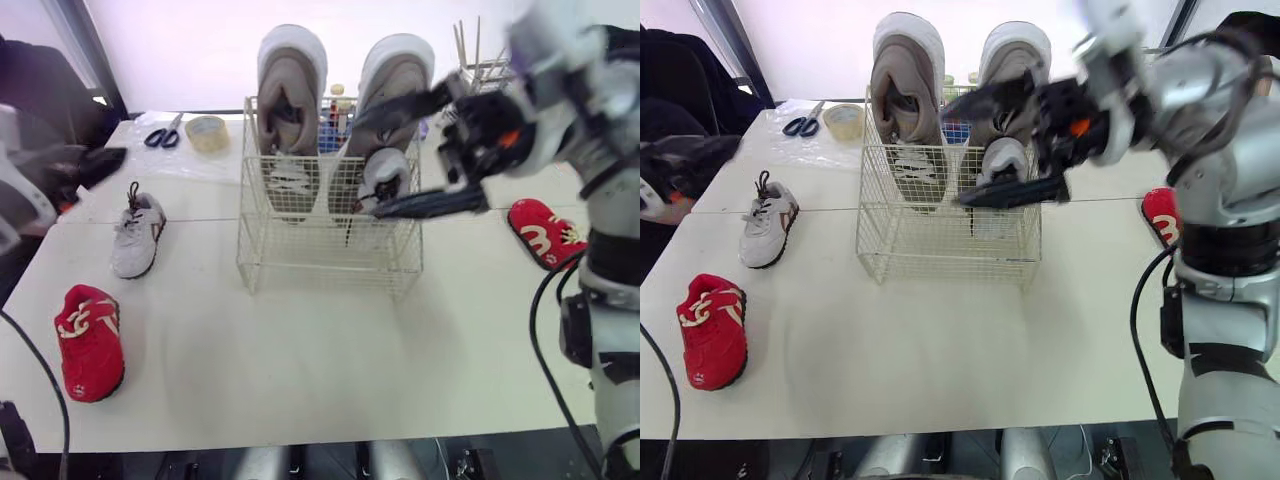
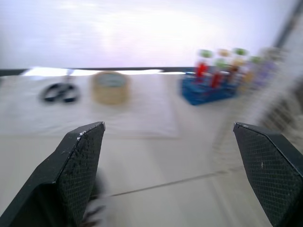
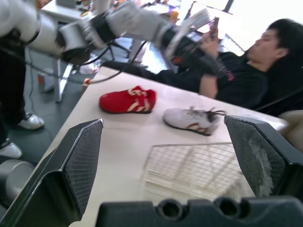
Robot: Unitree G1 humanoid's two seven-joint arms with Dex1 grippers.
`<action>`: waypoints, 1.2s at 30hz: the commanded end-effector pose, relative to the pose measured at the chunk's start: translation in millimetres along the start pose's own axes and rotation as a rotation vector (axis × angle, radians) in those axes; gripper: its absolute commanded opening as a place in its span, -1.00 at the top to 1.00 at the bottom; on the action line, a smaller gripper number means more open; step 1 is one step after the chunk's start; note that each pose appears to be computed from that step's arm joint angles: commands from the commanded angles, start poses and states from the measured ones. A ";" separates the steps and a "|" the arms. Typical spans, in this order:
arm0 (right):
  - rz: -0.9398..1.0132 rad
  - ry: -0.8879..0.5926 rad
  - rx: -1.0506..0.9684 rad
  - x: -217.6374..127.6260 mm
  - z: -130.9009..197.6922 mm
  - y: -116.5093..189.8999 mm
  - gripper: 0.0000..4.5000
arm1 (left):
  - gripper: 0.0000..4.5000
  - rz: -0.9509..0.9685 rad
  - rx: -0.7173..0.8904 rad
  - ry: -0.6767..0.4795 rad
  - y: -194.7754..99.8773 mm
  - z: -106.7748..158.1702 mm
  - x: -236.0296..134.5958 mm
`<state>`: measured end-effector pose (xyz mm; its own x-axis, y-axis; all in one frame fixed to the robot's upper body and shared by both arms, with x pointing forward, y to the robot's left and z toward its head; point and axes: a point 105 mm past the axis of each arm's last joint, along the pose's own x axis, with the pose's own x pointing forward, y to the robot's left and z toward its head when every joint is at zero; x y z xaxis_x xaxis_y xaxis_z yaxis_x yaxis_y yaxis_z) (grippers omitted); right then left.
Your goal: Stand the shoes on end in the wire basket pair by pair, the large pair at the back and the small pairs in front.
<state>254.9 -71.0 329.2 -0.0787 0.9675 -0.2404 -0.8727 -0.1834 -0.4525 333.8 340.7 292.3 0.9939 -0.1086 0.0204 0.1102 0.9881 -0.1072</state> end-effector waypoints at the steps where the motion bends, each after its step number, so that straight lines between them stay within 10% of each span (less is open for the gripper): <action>1: 0.034 0.006 -0.067 13.0 1.4 8.4 -0.99 | -1.00 0.138 -0.024 0.069 37.4 -7.1 8.4; 23: -0.005 0.038 -0.071 10.3 6.4 10.0 -0.99 | -1.00 0.267 -0.053 0.368 58.5 -128.8 61.1; 26: -0.021 0.052 -0.071 8.2 7.3 9.6 -1.00 | -0.61 0.299 -0.056 0.390 57.9 -142.5 61.4; 33: -0.046 0.071 -0.068 4.3 6.9 9.2 -1.00 | 0.96 0.306 -0.106 0.330 56.5 -132.2 66.0; 36: -0.058 0.079 -0.070 3.3 5.3 7.8 -1.00 | 0.99 0.241 -0.128 0.203 48.0 -95.4 76.7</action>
<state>250.6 -66.4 316.8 -0.0069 0.9548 -0.2973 -0.8705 -0.1521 -0.4681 408.3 366.5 147.1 0.9246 0.1060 -0.3659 -0.1828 0.9661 -0.1821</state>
